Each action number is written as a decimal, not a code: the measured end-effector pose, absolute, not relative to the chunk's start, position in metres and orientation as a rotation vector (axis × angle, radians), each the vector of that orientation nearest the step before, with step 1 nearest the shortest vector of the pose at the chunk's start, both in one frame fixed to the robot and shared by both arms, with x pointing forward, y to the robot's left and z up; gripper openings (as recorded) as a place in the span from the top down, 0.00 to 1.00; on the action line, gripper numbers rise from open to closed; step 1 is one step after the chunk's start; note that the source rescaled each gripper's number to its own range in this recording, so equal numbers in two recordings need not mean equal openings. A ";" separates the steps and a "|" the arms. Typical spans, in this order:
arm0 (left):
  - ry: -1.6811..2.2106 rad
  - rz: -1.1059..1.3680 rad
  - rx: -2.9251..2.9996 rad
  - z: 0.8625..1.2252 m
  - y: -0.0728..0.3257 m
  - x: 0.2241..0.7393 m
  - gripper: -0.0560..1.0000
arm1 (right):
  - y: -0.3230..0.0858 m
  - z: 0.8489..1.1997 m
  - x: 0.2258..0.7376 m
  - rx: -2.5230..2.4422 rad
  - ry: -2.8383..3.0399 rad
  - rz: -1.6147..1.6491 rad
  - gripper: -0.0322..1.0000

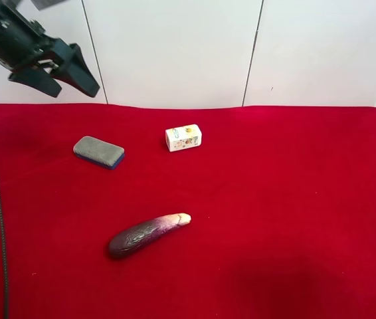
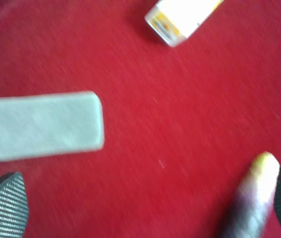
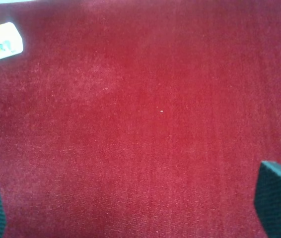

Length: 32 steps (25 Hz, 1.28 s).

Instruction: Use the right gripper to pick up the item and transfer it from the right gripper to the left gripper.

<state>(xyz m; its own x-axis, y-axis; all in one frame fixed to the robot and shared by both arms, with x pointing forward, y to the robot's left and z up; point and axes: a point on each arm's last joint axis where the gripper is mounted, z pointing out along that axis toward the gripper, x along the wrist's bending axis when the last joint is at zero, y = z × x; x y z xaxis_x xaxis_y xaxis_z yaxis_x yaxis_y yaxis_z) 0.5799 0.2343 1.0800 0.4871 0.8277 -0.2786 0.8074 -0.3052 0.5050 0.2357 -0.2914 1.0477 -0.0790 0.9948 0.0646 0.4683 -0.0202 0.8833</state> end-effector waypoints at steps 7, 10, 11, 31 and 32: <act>1.329 0.153 2.274 1.129 0.240 0.525 0.00 | -0.291 1.047 0.236 1.551 1.615 1.041 0.00; 1.291 0.308 2.350 1.146 0.239 0.501 0.00 | -0.291 1.047 0.236 1.551 1.615 1.041 0.00; 1.267 0.356 2.373 1.150 0.238 0.492 0.00 | -0.291 1.047 0.236 1.551 1.615 1.041 0.00; 1.339 0.576 2.085 1.110 0.269 0.343 0.00 | -0.291 1.047 0.236 1.551 1.615 1.041 0.00; 1.369 0.584 2.045 1.106 0.273 0.334 0.00 | -0.291 1.047 0.236 1.551 1.615 1.041 0.00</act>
<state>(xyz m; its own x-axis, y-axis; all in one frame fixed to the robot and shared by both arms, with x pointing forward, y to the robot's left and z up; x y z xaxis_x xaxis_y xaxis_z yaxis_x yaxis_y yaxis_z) 0.3337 0.2727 1.1059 0.3705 0.9284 0.0283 0.6627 -0.2855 0.6924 0.2357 -0.2914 1.0473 -0.0789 0.9948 0.0647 0.4700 -0.0201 0.8825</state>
